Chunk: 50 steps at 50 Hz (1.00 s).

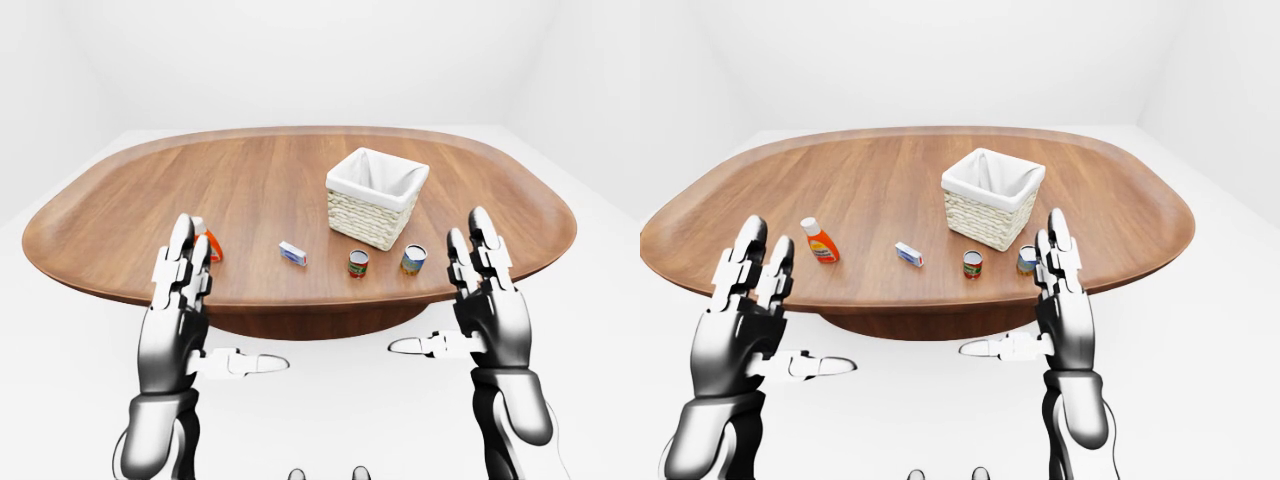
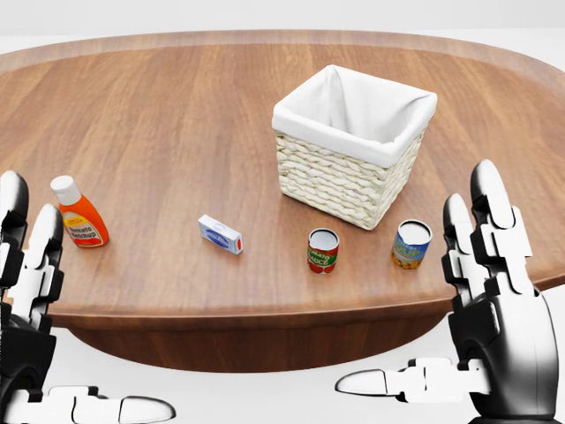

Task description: Pick up the ketchup, and put it in the basket.

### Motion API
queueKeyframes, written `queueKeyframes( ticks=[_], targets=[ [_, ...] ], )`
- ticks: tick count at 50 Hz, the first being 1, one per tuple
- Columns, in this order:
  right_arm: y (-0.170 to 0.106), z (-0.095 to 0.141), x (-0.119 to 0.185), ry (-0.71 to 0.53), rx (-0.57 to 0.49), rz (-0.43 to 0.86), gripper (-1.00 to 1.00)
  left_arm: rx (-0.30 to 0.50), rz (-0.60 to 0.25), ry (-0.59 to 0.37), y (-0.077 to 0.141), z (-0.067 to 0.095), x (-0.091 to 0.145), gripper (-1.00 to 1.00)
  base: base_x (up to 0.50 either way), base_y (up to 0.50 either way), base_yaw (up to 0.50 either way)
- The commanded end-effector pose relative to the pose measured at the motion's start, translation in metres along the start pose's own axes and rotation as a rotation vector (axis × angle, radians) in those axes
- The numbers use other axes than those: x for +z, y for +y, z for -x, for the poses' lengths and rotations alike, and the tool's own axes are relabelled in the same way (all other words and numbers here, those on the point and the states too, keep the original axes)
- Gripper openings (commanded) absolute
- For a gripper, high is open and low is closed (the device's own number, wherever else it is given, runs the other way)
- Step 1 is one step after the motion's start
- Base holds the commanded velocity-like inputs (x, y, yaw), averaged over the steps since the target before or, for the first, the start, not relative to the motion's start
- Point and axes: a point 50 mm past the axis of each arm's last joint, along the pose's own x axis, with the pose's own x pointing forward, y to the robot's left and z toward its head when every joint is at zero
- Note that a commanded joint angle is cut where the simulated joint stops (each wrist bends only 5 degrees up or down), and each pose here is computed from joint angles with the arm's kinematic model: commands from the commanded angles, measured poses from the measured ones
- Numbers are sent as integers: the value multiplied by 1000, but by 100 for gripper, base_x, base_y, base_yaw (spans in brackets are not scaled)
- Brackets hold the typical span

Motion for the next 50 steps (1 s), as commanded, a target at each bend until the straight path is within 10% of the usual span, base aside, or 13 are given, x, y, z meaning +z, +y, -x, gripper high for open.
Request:
queueKeyframes(
  ticks=[1, 50],
  targets=[
    [1, 0, -1, 4, 5, 6, 100, -2, 12, -31, 2, 0, 7, 100, 0, 0, 0],
    [3, 6, -1, 20, 50, 16, 100, 0, 37, 0, 2, 5, 1, 100, 24, 0, 0]
  ],
)
